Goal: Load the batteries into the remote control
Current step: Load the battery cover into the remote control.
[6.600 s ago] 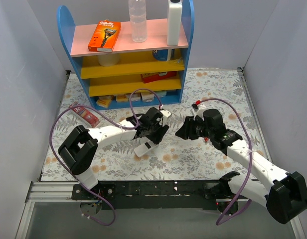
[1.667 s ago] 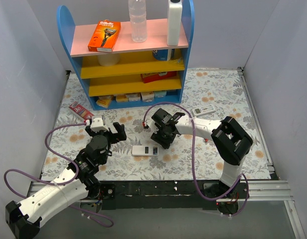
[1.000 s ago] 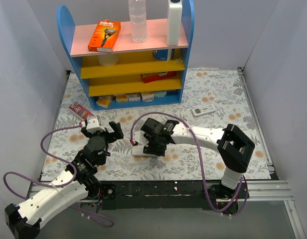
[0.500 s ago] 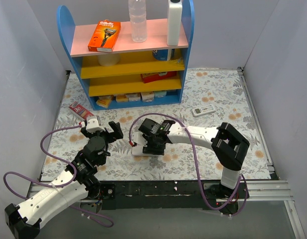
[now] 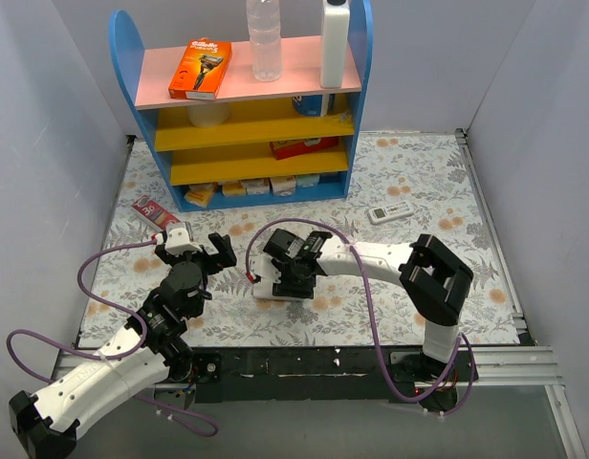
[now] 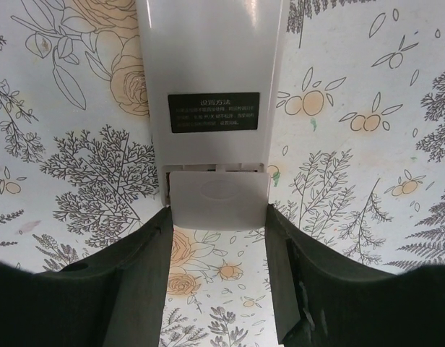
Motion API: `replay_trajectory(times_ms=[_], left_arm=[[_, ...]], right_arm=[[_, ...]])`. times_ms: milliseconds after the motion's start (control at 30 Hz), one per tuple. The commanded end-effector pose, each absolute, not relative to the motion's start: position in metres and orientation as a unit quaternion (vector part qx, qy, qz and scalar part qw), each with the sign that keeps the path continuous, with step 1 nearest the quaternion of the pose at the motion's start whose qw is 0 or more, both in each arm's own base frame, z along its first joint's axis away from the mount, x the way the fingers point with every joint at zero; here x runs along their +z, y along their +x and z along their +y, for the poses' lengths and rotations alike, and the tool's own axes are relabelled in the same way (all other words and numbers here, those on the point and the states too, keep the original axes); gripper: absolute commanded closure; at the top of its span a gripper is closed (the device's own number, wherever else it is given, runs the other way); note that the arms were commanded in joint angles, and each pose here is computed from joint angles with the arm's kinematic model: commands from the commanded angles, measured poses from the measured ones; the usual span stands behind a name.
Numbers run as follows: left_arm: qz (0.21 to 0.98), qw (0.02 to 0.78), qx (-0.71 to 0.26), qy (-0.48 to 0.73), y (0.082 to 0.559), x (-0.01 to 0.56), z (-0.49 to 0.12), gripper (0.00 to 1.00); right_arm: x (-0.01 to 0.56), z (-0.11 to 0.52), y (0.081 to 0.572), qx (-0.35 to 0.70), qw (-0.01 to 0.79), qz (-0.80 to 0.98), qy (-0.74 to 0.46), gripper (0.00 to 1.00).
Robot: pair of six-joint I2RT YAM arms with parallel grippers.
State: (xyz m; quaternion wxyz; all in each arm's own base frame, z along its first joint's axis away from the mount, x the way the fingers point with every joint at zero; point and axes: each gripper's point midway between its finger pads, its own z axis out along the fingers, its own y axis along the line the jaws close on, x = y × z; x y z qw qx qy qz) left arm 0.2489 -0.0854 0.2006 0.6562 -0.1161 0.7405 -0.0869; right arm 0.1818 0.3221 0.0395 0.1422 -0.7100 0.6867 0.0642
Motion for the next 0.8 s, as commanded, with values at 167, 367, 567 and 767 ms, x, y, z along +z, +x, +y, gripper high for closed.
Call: replay_trajectory(times_ms=[167,367,567,767], left_arm=[[0.742,0.655,-0.074,-0.122,0.249,0.196,-0.08,0.02],[0.743,0.654,-0.075,-0.121,0.249,0.195,-0.081,0.02],[0.746,0.65,-0.076,-0.122,0.249,0.194,-0.082,0.02],[0.747,0.649,-0.077,-0.123,0.249,0.193,-0.082,0.02]], right_arm=[[0.046,0.332,0.178,0.073,0.146,0.674,-0.72,0.65],[0.047,0.334,0.178,0.076,0.149,0.679,-0.715,0.65],[0.044,0.335,0.168,0.098,0.131,0.682,-0.713,0.64],[0.03,0.328,0.164,0.093,0.104,0.696,-0.705,0.62]])
